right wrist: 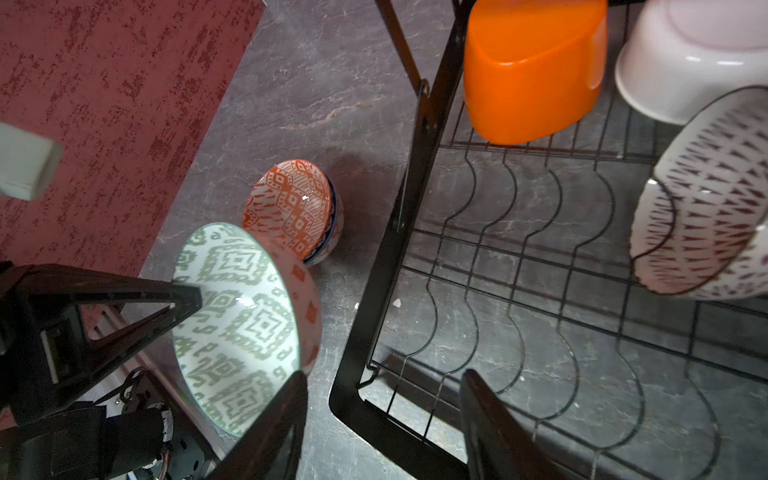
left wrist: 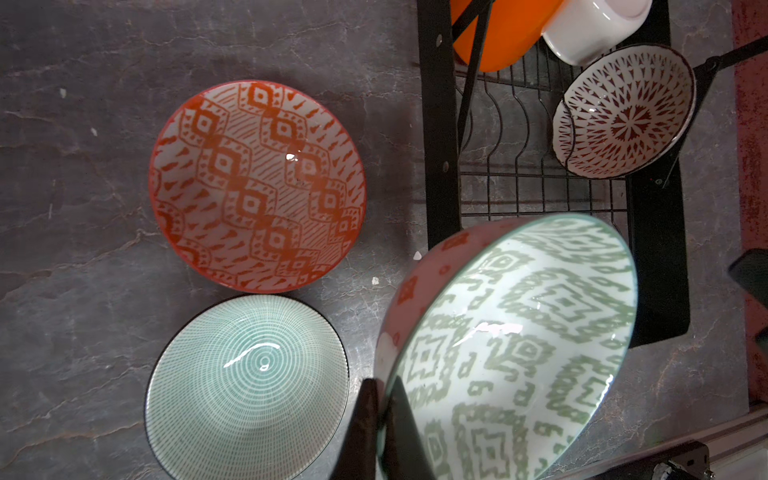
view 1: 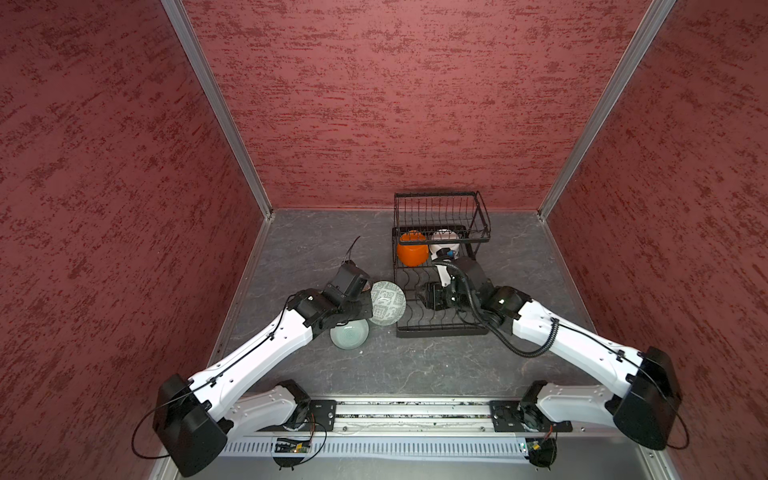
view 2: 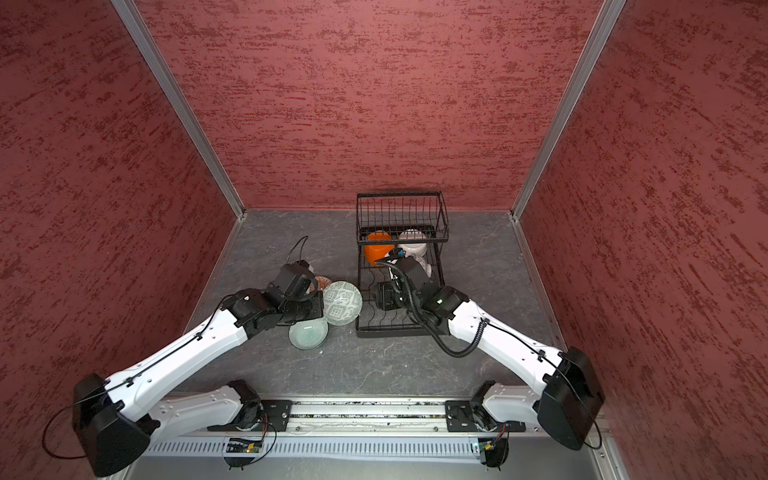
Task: Load the bowls into the dish rack
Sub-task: 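Lift the green-white bowl toward the rack with the left gripper while the right approaches, then grasp the green-white bowl rim with the right gripper while the left gripper opens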
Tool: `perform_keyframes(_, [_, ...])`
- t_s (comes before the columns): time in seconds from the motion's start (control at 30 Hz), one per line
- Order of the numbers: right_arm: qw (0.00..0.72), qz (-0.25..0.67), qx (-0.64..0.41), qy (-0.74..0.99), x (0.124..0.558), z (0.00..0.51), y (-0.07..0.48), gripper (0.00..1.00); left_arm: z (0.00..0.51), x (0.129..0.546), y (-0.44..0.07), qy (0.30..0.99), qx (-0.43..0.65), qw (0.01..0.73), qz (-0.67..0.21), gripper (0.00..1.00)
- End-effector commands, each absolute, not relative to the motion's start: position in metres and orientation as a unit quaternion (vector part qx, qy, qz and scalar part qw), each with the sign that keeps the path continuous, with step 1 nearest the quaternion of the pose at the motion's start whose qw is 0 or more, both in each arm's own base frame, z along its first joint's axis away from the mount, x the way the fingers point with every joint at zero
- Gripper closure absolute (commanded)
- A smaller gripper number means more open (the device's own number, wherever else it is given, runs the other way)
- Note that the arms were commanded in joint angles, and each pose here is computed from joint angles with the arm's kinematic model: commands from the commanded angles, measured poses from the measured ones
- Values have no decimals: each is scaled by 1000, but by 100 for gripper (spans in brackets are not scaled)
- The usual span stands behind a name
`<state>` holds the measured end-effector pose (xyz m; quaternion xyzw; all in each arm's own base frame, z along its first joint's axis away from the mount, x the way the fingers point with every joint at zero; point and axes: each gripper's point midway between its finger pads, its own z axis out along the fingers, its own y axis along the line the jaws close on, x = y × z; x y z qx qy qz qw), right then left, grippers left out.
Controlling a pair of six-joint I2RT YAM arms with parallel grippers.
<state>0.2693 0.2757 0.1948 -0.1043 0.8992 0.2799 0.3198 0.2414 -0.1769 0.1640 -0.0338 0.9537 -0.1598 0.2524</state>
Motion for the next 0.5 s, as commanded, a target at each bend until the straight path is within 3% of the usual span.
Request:
perform_keyframes(0.0, [332,282,-100,895,273,205,286,42,187,259,-196,937,-21,292,-189,100])
perform_keyframes(0.47, [321,222,-109,914,275,177,298,53,183,269,-213,940,-1,287,-184,100])
